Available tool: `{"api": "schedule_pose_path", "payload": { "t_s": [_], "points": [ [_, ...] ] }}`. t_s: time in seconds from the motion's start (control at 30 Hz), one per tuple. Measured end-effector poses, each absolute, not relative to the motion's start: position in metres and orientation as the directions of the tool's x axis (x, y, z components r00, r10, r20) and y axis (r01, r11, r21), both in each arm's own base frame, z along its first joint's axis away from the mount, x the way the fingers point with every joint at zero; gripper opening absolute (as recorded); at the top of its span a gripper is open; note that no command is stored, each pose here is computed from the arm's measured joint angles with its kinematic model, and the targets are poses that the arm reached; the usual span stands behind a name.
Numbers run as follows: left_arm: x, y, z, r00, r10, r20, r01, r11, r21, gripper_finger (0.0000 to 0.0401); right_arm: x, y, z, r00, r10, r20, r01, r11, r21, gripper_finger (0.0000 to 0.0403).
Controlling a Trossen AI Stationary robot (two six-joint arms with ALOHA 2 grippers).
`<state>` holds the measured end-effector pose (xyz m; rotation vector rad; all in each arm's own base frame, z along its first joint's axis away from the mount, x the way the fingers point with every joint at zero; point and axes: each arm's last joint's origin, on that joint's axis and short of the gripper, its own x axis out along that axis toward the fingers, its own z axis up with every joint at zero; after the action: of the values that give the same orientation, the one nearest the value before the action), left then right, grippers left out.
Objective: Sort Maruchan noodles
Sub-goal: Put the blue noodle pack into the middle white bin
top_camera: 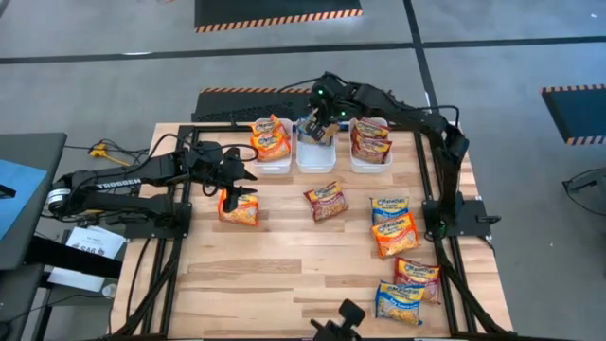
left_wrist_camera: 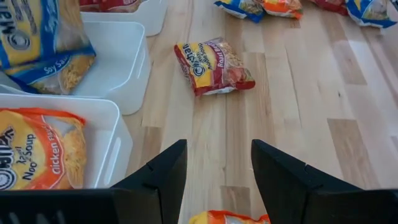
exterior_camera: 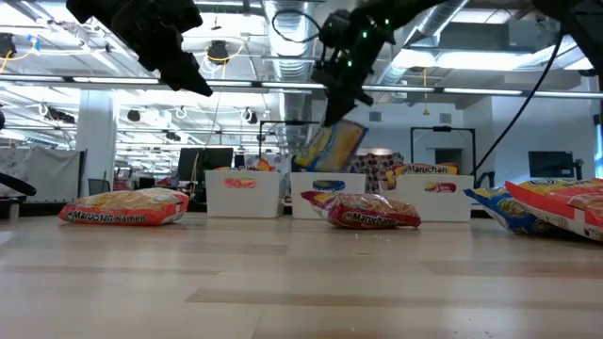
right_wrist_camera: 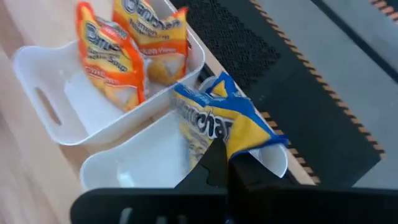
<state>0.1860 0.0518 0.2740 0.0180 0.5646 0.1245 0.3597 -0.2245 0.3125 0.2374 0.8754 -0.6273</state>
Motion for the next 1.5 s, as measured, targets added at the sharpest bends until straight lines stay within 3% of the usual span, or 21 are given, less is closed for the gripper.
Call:
{"api": "schedule_pose_path", "payload": {
  "t_s": [0.43,0.83,1.07,1.5],
  "points": [
    [0.184,0.058,0.274,0.830,0.162,-0.533,-0.137,0.987,0.086,0.0164,0.369,-0.228,0.274,0.514,-0.496,-0.700,0.700,0.715,0.008,0.0005],
    [0.183,0.061,0.274,0.828,0.171,-0.534,-0.163,0.985,0.063,0.0164,0.380,-0.208,0.249,0.456,-0.617,-0.641,0.795,0.607,-0.019,0.0006],
    [0.183,0.061,0.274,0.829,0.169,-0.534,-0.162,0.985,0.061,0.0164,0.373,-0.203,0.223,0.412,-0.613,-0.674,0.821,0.570,-0.017,0.0009],
    [0.183,0.060,0.274,0.829,0.168,-0.533,-0.170,0.984,0.047,0.0164,0.371,-0.200,0.214,0.392,-0.600,-0.698,0.774,0.625,-0.103,0.0091]
  ]
}}
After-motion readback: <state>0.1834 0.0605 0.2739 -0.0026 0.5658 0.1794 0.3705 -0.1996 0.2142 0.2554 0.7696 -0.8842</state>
